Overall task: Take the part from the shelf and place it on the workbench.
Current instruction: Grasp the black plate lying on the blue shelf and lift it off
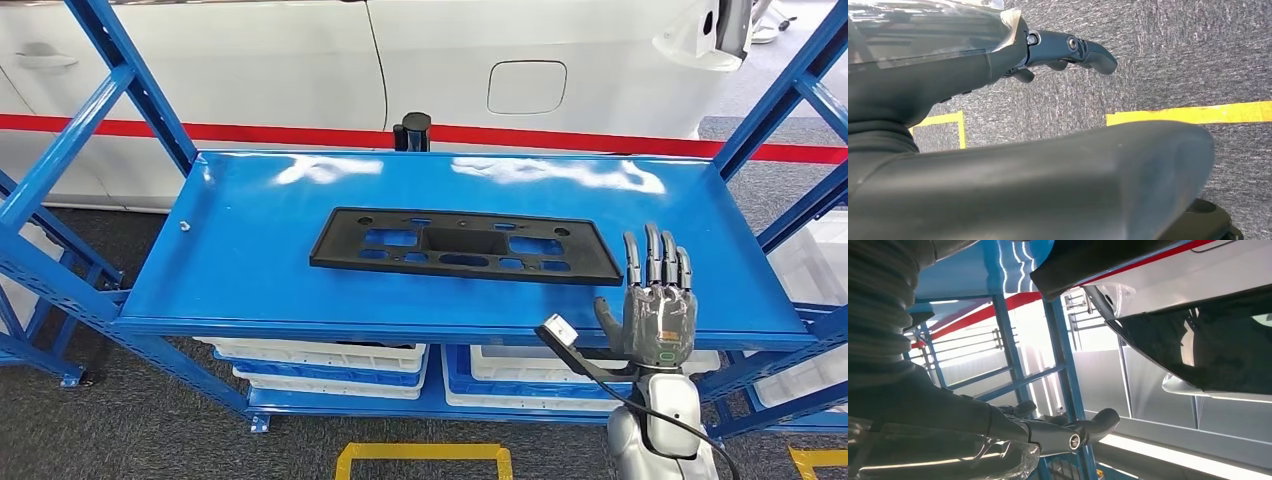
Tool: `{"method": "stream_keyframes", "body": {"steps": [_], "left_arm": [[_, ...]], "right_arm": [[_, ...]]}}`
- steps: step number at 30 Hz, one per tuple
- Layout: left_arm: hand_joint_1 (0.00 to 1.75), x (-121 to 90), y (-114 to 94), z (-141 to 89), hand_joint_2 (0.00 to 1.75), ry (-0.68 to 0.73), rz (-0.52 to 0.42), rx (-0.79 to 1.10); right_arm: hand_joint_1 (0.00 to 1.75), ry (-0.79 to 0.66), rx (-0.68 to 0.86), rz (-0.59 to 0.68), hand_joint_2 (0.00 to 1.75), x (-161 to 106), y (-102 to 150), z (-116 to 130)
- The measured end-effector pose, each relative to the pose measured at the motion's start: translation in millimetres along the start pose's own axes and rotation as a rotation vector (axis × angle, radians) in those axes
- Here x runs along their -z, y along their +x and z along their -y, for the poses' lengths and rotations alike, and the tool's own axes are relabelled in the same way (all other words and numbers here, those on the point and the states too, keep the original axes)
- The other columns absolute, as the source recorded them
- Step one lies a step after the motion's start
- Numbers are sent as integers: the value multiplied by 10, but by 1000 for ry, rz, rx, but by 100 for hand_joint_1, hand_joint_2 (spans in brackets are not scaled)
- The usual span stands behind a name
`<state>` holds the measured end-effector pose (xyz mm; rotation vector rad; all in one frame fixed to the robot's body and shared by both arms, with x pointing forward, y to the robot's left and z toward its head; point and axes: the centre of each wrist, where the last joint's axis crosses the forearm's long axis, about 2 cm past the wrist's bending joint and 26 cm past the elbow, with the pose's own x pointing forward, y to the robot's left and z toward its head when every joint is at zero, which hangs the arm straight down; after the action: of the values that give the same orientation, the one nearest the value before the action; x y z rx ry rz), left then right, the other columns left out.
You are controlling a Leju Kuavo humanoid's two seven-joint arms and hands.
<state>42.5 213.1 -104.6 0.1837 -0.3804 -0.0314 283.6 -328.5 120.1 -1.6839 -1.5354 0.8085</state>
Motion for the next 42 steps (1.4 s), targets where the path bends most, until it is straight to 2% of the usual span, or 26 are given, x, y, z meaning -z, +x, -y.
{"method": "stream_keyframes", "body": {"steps": [22, 30, 38, 42], "left_arm": [[0, 0, 1, 0, 0, -1, 1, 2], [0, 2, 7, 1, 0, -2, 7, 8], [0, 7, 27, 0, 0, 2, 16, 24], [0, 6, 28, 2, 0, 6, 15, 24]], "right_arm": [[0, 55, -21, 14, 175, 24, -32, -121], [0, 106, -25, 56, 175, 302, -32, -296], [0, 261, 74, 200, 175, 851, 188, -498], [0, 299, 72, 239, 175, 990, 267, -539]]}}
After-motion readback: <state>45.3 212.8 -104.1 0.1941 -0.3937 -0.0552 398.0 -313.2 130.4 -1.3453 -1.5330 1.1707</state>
